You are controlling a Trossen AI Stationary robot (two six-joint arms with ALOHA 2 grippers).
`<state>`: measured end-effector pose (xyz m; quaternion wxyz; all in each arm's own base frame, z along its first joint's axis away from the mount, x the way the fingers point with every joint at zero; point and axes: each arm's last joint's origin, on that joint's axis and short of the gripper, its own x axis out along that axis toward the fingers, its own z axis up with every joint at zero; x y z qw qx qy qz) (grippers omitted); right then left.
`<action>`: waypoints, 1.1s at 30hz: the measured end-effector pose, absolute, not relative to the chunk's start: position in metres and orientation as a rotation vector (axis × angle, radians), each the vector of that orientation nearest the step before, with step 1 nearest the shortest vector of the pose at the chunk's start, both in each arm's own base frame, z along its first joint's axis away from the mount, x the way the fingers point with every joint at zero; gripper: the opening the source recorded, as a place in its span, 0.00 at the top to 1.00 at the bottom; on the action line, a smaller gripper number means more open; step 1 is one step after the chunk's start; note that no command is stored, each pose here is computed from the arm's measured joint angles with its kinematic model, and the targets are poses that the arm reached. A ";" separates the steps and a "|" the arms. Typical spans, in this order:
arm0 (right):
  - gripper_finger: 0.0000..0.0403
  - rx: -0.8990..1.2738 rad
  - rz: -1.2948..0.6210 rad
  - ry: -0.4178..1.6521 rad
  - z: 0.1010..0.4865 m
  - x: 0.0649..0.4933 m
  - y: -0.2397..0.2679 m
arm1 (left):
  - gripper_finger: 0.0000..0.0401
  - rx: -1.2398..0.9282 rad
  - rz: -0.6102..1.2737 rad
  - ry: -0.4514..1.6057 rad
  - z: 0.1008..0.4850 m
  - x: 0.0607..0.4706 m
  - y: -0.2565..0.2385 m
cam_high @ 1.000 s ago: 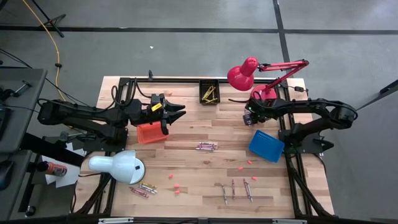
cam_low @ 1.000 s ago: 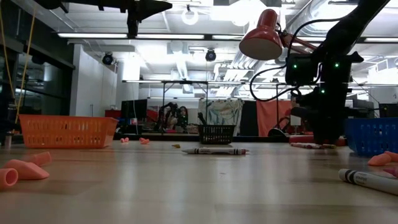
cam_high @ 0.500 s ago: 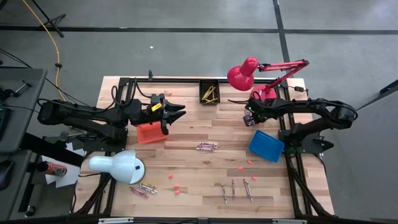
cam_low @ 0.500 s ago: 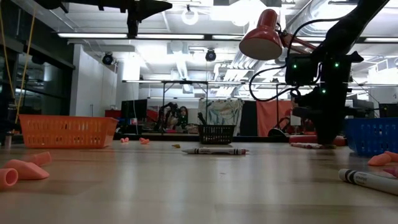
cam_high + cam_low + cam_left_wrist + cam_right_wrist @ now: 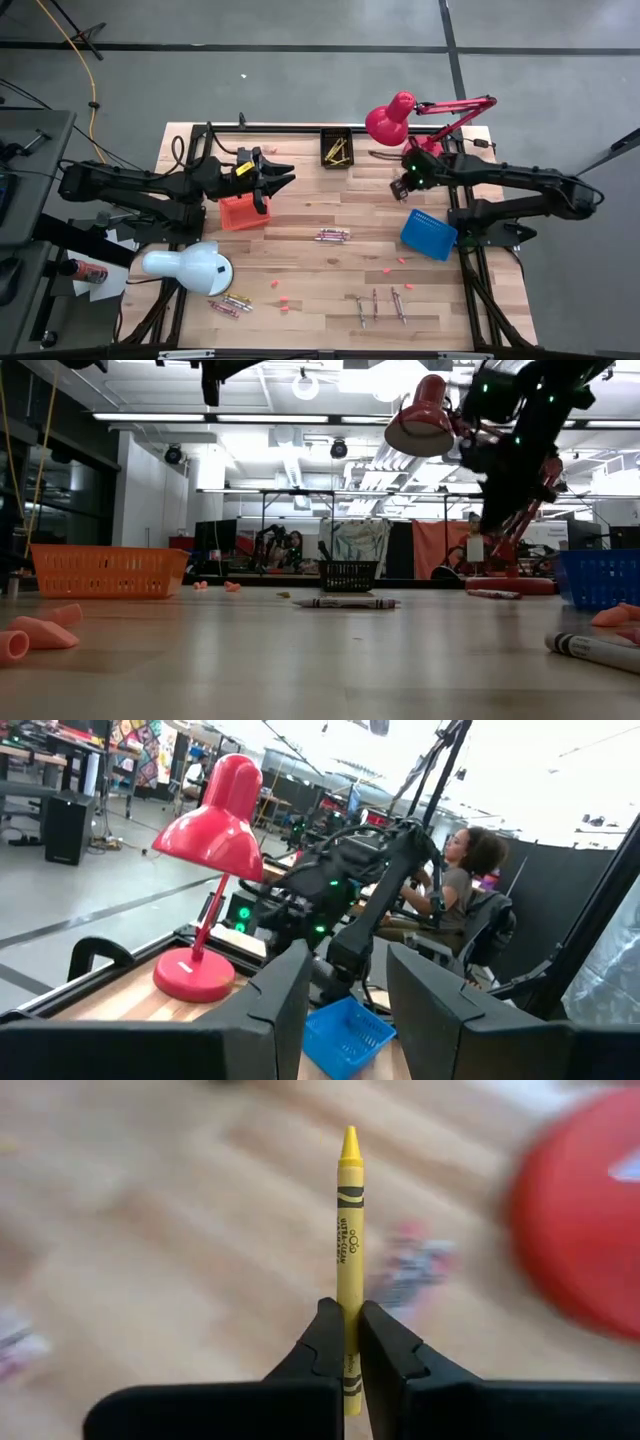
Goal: Sort crayons
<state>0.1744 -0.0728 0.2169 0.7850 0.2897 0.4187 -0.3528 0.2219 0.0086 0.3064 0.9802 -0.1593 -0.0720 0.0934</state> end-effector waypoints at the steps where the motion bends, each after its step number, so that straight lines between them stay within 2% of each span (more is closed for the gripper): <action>1: 1.00 0.616 -0.692 0.881 0.219 0.180 -0.067 | 0.70 -0.321 0.188 -0.145 0.306 0.222 0.009; 7: 1.00 0.496 -0.356 0.773 0.223 0.219 -0.028 | 0.70 -0.320 0.190 -0.144 0.306 0.222 0.009; 10: 1.00 0.419 -0.233 0.623 0.229 0.241 -0.012 | 0.70 -0.320 0.190 -0.144 0.306 0.222 0.009; 15: 1.00 0.352 -0.107 0.279 0.256 0.261 -0.002 | 0.70 -0.321 0.190 -0.144 0.306 0.222 0.009; 19: 1.00 0.351 -0.084 0.116 0.272 0.265 -0.003 | 0.70 -0.321 0.190 -0.144 0.306 0.222 0.009; 28: 1.00 0.360 -0.070 0.091 0.274 0.265 -0.003 | 0.70 -0.321 0.190 -0.144 0.306 0.222 0.009; 33: 1.00 0.436 -0.126 0.180 0.251 0.279 -0.004 | 0.70 -0.330 0.189 -0.147 0.307 0.222 0.009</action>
